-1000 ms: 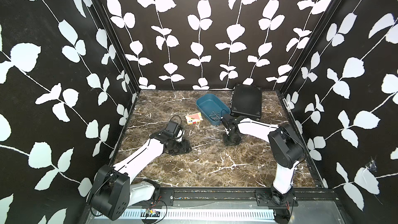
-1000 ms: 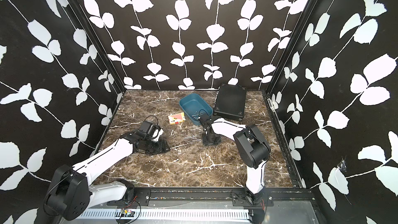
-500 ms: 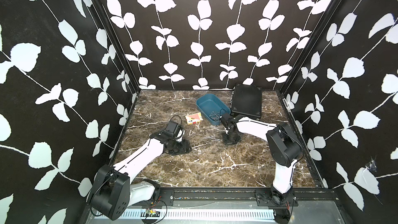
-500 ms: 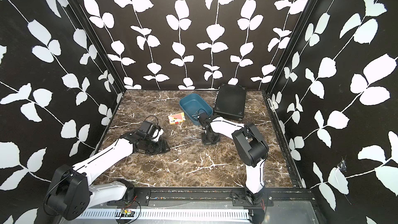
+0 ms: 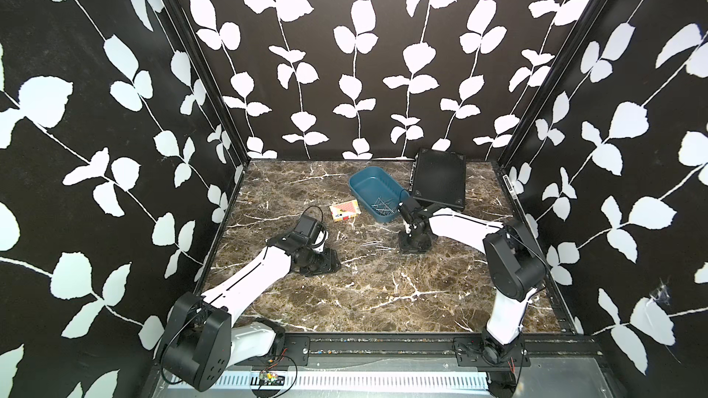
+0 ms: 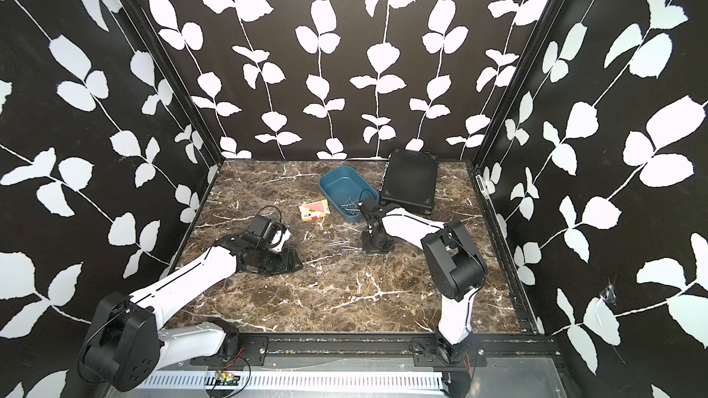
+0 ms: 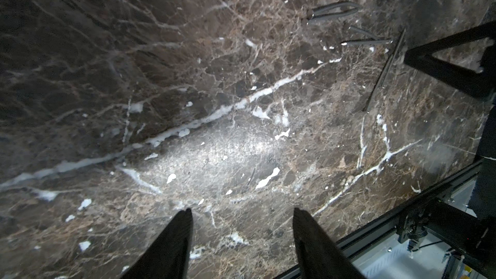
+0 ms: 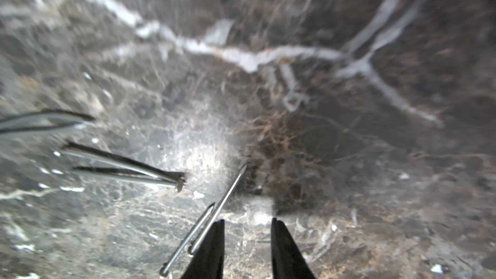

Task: Put the nails on the desktop into the storage box
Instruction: Pick up the nail from the center of the board.

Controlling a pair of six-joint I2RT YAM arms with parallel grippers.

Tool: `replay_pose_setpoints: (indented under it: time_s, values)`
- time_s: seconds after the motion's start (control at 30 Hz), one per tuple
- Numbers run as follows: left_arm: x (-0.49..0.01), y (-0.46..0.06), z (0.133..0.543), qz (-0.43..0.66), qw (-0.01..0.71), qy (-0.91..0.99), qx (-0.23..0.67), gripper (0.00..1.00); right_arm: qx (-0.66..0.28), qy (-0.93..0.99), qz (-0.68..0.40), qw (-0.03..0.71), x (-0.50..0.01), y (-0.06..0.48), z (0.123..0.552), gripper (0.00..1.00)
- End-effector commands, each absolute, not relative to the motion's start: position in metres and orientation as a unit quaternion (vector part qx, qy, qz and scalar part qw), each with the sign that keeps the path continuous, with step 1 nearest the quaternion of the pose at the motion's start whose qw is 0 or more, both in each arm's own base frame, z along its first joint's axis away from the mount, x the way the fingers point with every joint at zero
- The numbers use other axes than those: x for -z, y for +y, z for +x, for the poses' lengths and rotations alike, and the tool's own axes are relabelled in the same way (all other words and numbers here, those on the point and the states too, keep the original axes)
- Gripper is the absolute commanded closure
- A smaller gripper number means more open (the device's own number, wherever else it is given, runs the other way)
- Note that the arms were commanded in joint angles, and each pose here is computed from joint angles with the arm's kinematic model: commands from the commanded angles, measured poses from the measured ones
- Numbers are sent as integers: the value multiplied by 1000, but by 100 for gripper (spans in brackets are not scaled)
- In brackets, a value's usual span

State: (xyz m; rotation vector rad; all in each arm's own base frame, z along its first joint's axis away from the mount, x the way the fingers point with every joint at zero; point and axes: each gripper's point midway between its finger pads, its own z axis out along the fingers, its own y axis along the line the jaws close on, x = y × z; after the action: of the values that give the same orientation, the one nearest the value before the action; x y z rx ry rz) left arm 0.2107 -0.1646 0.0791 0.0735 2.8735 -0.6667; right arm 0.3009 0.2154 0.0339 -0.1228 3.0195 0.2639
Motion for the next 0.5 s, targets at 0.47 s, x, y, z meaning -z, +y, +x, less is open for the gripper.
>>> replay_pose_setpoints:
  time_s: [0.47]
  values:
    - [-81, -153, 203, 35, 99, 974, 202, 38, -69, 997, -22, 31, -22, 219, 314, 66]
